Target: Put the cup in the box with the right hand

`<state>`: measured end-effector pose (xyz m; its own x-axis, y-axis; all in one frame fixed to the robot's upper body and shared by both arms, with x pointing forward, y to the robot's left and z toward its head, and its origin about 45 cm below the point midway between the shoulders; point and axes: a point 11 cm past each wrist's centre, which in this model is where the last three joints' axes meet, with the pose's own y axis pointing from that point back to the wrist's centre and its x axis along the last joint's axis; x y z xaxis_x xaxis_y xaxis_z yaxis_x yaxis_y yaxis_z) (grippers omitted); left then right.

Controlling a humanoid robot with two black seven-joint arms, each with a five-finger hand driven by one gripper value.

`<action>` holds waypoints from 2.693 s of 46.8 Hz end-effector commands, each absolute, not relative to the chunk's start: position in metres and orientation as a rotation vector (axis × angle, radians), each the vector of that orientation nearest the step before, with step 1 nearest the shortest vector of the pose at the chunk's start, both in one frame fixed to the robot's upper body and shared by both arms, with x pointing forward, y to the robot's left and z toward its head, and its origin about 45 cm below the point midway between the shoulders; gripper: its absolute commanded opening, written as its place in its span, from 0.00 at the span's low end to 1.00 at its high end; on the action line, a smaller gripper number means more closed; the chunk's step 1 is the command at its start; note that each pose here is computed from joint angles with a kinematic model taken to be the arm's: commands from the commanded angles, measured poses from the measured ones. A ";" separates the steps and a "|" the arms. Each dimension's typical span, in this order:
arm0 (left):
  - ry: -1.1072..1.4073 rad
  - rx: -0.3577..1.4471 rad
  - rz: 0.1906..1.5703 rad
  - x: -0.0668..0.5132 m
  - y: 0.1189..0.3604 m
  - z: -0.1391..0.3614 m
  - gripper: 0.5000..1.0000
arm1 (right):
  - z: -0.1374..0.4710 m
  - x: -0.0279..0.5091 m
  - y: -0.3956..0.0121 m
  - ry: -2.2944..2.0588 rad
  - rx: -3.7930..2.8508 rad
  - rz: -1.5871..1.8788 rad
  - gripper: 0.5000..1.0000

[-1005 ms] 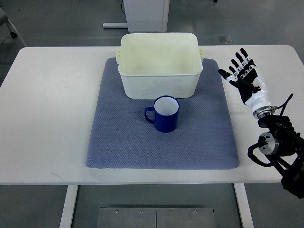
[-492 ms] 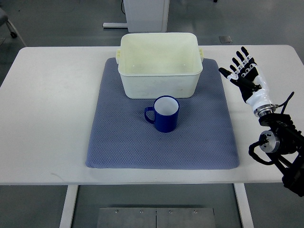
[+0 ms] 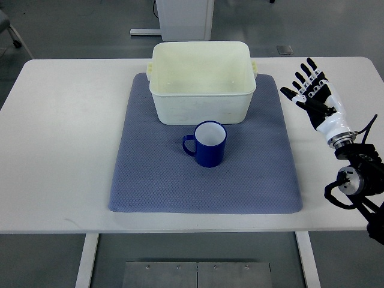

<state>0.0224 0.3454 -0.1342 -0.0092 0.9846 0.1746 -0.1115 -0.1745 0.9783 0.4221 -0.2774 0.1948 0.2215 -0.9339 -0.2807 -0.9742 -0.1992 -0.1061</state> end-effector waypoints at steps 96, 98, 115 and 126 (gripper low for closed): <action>1.037 1.251 1.387 0.022 0.345 -0.134 1.00 | 0.162 0.337 -0.201 1.262 -2.609 0.304 1.00; 1.037 1.252 1.388 0.022 0.346 -0.134 1.00 | 0.161 0.337 -0.198 1.265 -2.608 0.307 1.00; 1.035 1.254 1.386 0.022 0.346 -0.134 1.00 | 0.155 0.344 -0.172 1.299 -2.616 0.272 1.00; 1.037 1.252 1.388 0.022 0.346 -0.134 1.00 | 0.152 0.345 -0.163 1.318 -2.612 0.269 1.00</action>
<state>0.0223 0.3454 -0.1342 -0.0097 0.9846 0.1747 -0.1113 -0.1746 0.9783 0.3442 -0.1660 0.1519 0.5814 -0.7730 -0.2541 -0.8105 -0.5776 -0.0974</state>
